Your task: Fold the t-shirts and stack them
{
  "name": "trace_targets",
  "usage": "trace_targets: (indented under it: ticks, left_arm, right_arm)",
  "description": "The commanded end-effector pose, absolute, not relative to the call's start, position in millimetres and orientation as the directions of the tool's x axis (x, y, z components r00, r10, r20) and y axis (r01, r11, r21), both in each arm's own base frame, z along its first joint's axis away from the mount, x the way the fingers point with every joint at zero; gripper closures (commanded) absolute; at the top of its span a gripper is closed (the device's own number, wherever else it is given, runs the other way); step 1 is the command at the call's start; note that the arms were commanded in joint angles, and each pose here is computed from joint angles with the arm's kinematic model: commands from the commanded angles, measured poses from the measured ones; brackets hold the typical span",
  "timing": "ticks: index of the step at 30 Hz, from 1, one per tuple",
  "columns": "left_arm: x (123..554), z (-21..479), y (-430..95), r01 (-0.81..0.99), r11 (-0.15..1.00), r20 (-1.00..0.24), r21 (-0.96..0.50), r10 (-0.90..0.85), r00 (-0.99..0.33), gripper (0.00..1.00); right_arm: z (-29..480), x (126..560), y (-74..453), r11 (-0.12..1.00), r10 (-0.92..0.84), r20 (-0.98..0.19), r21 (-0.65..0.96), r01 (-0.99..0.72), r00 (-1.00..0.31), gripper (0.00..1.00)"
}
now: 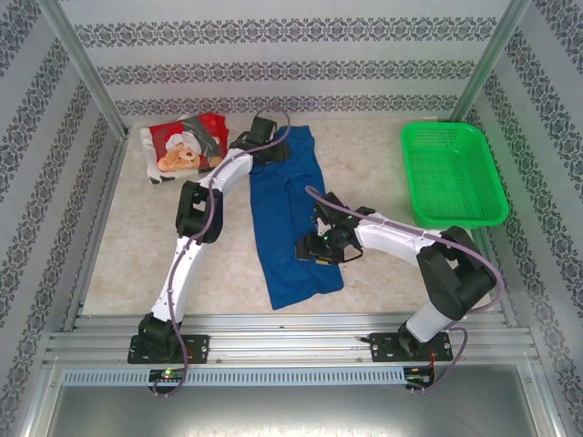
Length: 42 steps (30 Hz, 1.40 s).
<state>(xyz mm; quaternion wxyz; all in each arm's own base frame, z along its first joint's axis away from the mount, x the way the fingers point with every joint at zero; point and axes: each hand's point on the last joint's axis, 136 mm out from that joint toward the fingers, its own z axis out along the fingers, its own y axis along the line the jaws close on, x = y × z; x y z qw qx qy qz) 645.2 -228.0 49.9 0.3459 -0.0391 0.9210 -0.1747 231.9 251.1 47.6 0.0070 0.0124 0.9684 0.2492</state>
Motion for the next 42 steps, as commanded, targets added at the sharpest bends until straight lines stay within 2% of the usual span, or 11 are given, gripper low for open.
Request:
trace_targets:
  ticks: [1,10,16,26,30,36,39,42]
  left_arm:
    - [641,52,-224,0.025,0.953,-0.617,-0.302,-0.175,-0.767,0.46]
    - [652,21,-220,-0.023,0.954,-0.599,-0.299,-0.206,-0.774,0.44]
    - [676,22,-216,-0.038,0.898,-0.598,-0.439,-0.324,-0.733,0.41]
    - [708,40,-208,-0.021,0.820,-0.625,-0.572,-0.453,-0.636,0.35]
    - [727,92,-207,0.058,0.728,-0.633,-0.683,-0.551,-0.543,0.23]
    - [728,243,-198,0.236,0.643,-0.680,-0.728,-0.637,-0.364,0.07]
    - [706,309,-196,0.311,0.592,-0.669,-0.743,-0.641,-0.377,0.01]
    - [659,339,-204,0.294,0.621,-0.667,-0.727,-0.536,-0.518,0.00]
  right_arm:
    - [35,225,261,0.876,-0.007,-0.006,0.482,-0.009,-1.000,0.42]
    - [0,184,267,0.892,0.088,0.164,0.426,0.151,-0.983,0.45]
    - [-3,174,284,0.869,0.119,0.214,0.449,0.206,-0.969,0.44]
    - [-5,167,301,0.871,0.076,0.242,0.456,0.182,-0.967,0.44]
    - [3,174,304,0.872,0.061,0.210,0.465,0.154,-0.976,0.42]
    - [34,188,314,0.850,0.043,0.134,0.515,0.106,-0.990,0.38]
    - [78,196,320,0.814,0.028,0.056,0.578,0.055,-0.998,0.34]
    - [121,196,306,0.803,0.040,-0.031,0.595,0.014,-0.999,0.29]
